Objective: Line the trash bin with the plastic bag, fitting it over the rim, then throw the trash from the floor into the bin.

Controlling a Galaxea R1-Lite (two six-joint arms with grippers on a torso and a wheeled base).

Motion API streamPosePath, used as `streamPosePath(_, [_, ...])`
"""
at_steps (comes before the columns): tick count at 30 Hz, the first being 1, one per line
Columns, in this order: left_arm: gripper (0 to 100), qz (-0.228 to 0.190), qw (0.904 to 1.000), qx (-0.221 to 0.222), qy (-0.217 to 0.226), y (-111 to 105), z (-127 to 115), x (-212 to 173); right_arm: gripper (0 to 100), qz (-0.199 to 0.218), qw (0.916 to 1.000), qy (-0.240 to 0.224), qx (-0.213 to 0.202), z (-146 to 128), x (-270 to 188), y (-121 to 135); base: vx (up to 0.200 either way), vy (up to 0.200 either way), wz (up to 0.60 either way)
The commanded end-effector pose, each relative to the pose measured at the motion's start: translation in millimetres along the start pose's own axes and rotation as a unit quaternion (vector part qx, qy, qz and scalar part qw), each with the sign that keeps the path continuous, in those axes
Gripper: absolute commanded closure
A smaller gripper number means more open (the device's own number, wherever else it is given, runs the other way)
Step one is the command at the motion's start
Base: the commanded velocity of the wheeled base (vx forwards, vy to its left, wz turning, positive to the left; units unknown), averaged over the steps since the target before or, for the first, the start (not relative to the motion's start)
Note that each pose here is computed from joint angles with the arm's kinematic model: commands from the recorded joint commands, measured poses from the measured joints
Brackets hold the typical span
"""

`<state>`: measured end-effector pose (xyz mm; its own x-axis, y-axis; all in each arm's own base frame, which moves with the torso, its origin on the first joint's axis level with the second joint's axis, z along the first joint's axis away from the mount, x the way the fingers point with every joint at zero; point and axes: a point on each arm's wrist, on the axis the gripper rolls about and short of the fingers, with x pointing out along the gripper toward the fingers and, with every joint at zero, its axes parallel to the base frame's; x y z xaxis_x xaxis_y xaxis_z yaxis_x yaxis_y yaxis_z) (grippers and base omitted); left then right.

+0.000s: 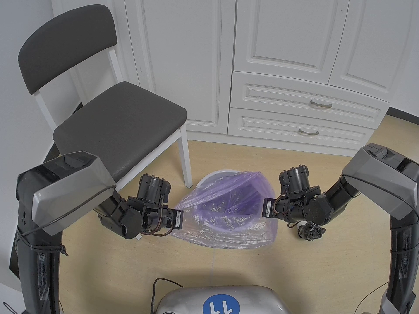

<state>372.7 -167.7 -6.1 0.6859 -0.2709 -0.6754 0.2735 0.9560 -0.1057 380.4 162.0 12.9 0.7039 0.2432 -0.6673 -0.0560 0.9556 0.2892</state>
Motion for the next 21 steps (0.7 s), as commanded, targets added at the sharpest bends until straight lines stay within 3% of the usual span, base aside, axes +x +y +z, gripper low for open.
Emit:
streamPosePath(1, [100, 0.009, 0.9998, -0.013, 0.006, 1, -7, 23, 100, -0.01, 0.9999, -0.001, 0.01, 1, 9, -8, 0.0, 0.0, 0.0])
streamPosePath(11, [100, -0.009, 0.9943, -0.084, -0.066, -18, 8, 38, 100, -0.037, 0.9989, -0.015, 0.023, 11, 10, -27, 0.0, 0.0, 0.0])
streamPosePath(12, [100, -0.004, 0.9942, -0.085, -0.067, -18, 8, 38, 0, -0.038, 0.9989, -0.018, 0.022, 10, 9, -27, 0.0, 0.0, 0.0])
streamPosePath(17, [100, -0.002, 0.9942, -0.085, -0.065, -17, 8, 37, 0, -0.033, 0.9991, -0.028, 0.005, 8, 2, -25, 0.0, 0.0, 0.0])
streamPosePath(21, [100, -0.002, 0.9944, -0.084, -0.065, -17, 9, 34, 0, -0.029, 0.9981, -0.036, -0.042, 13, -27, -28, 0.0, 0.0, 0.0])
